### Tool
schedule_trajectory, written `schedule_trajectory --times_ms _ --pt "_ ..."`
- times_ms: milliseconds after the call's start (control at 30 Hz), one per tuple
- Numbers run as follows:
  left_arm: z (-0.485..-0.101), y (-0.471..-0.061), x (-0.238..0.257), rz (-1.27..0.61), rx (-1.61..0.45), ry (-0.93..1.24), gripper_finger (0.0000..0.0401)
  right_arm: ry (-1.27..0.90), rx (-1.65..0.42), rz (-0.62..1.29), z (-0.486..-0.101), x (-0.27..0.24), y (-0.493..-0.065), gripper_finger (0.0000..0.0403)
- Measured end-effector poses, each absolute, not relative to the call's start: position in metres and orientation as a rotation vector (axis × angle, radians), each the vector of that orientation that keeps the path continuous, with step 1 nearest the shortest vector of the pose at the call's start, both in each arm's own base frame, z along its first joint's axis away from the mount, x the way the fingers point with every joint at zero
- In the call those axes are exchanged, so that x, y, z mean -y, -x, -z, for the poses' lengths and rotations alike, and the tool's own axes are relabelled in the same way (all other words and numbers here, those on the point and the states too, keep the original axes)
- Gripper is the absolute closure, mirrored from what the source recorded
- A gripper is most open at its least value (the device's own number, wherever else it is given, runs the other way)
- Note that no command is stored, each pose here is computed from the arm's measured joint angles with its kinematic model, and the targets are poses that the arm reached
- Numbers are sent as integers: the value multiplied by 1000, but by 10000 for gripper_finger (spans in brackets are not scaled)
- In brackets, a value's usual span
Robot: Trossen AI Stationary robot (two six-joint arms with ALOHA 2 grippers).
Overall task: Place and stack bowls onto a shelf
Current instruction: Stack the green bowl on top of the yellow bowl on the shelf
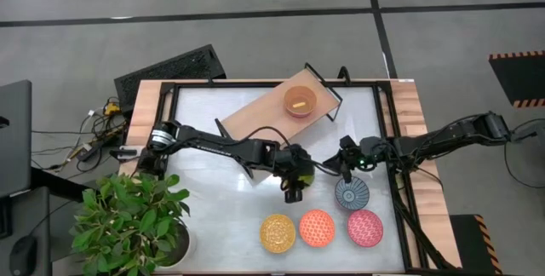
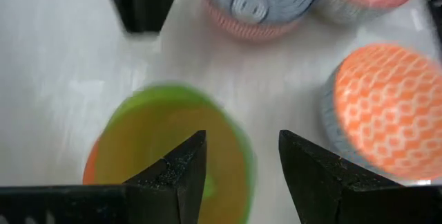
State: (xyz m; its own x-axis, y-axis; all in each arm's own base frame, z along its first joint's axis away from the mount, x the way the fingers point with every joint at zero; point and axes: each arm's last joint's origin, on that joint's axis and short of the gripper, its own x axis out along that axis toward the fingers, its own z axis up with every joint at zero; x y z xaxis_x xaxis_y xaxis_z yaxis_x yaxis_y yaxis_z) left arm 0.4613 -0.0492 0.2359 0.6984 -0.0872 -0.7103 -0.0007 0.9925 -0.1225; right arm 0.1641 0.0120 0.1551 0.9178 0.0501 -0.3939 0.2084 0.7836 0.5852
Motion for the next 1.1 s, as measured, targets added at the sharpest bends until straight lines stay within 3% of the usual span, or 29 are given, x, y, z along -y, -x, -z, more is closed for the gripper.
schedule_trajectory --times_ms 533,900,1100 --pt "-215 -455 48 60 -852 131 245 -673 -418 69 -155 -13 -164 317" --pt "-201 -458 50 78 -888 116 316 -673 -418 69 -155 -13 -164 317" --pt "-202 -458 50 81 -885 110 378 -673 -418 69 -155 -13 -164 317"
